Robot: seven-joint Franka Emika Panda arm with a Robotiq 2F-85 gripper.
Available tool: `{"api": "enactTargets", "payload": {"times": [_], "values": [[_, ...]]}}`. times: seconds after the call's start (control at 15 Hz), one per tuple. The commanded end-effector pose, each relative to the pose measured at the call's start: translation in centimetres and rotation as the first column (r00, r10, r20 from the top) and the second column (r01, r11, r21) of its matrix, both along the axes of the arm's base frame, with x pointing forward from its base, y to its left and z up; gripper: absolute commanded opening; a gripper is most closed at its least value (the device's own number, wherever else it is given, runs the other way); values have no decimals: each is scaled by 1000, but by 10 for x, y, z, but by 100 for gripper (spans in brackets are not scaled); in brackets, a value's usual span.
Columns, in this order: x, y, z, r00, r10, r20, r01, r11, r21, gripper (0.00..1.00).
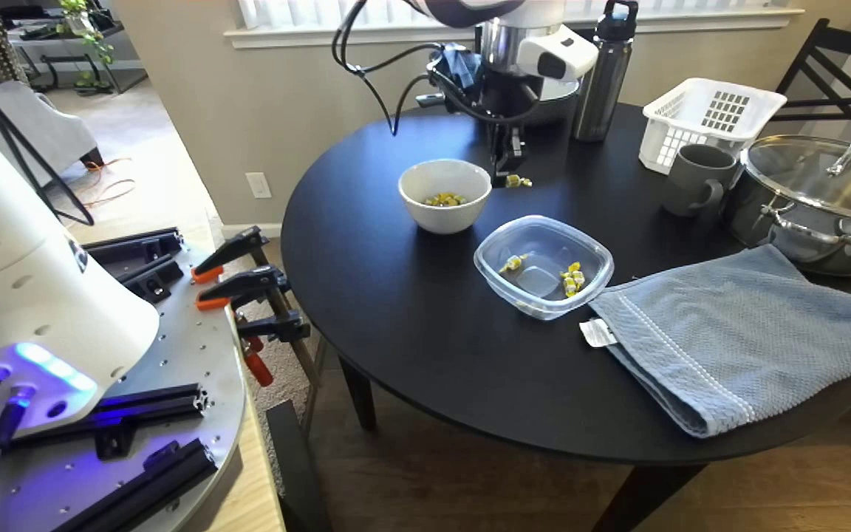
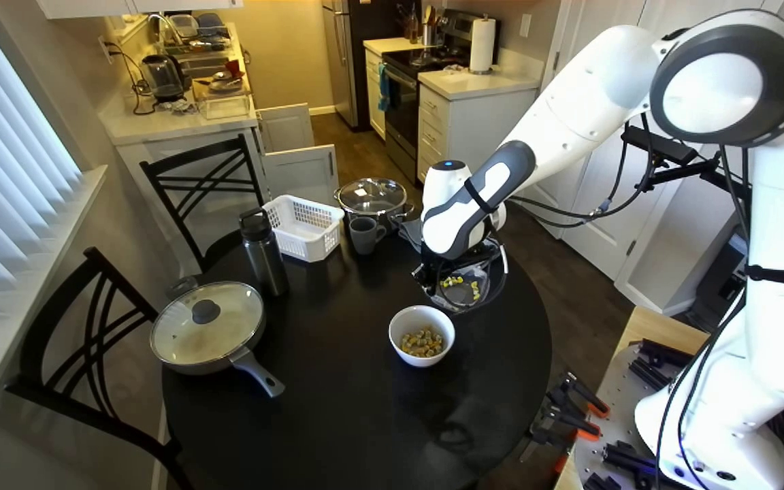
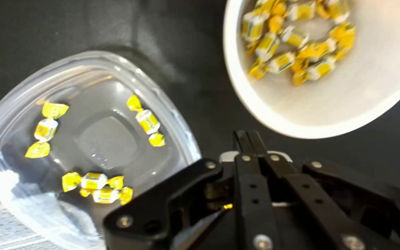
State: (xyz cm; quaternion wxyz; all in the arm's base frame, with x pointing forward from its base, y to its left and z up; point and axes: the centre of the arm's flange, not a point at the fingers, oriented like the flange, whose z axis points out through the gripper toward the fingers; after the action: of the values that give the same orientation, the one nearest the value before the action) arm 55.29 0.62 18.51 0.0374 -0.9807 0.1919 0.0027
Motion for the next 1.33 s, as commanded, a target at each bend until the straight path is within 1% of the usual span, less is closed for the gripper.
{"api": "enactTargets", "payload": {"times": [0.0,0.13,0.33,0.4,0.47,0.53,0.67,0.8,0.93,1.07,1.2,1.27], "values": [[-30,33,28,990,139,-39,-135,986,97,0],[-36,51,30,979,195,-62,-186,975,119,0],[-42,62,29,965,242,-105,-225,963,150,0],[-43,62,29,961,247,-122,-227,962,154,26],[-43,61,28,960,248,-133,-226,961,157,28],[-44,59,28,958,250,-141,-228,961,155,33],[-43,47,32,966,224,-131,-206,969,140,45],[-38,24,39,981,160,-105,-151,985,88,58],[-33,-9,43,993,82,-84,-81,997,13,71],[-31,-40,43,997,15,-72,-18,999,-40,83],[-29,-64,35,997,-36,-61,31,996,-85,95],[-29,-72,30,997,-53,-54,47,993,-104,99]]}}
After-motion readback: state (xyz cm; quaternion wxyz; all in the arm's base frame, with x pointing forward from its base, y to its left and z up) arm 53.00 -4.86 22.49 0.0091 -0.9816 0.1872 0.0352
